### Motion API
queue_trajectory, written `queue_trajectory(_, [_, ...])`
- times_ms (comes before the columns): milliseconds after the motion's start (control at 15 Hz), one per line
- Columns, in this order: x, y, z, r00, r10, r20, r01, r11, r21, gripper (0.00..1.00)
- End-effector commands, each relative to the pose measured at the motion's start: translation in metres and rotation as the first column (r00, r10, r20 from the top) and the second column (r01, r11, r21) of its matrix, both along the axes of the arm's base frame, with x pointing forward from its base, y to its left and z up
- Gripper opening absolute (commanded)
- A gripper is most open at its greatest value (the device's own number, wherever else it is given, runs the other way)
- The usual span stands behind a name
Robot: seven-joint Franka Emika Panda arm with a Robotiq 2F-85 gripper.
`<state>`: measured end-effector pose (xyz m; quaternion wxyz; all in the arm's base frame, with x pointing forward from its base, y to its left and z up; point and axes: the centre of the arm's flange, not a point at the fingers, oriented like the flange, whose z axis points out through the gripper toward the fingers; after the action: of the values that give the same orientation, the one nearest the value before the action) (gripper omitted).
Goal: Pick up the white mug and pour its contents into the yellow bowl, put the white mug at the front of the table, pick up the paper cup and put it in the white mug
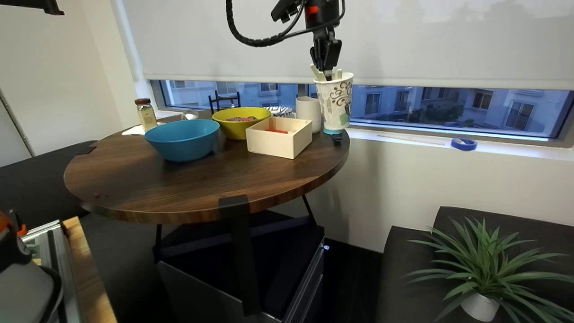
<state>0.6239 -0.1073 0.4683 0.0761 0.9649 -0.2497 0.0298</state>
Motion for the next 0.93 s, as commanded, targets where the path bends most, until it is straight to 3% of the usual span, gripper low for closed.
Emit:
queue_trajectory(0, [0.024,0.024,0.050,0.989,0.137,0.052,-0.138,0.990,0.021,0.01])
queue_trajectory(400, [0.053,0.089,0.091,0.943,0.333,-0.002,-0.333,0.941,0.063,0.01])
queue_trajectory(867, [0.087,0.126,0.072,0.904,0.422,-0.062,-0.417,0.905,0.080,0.01])
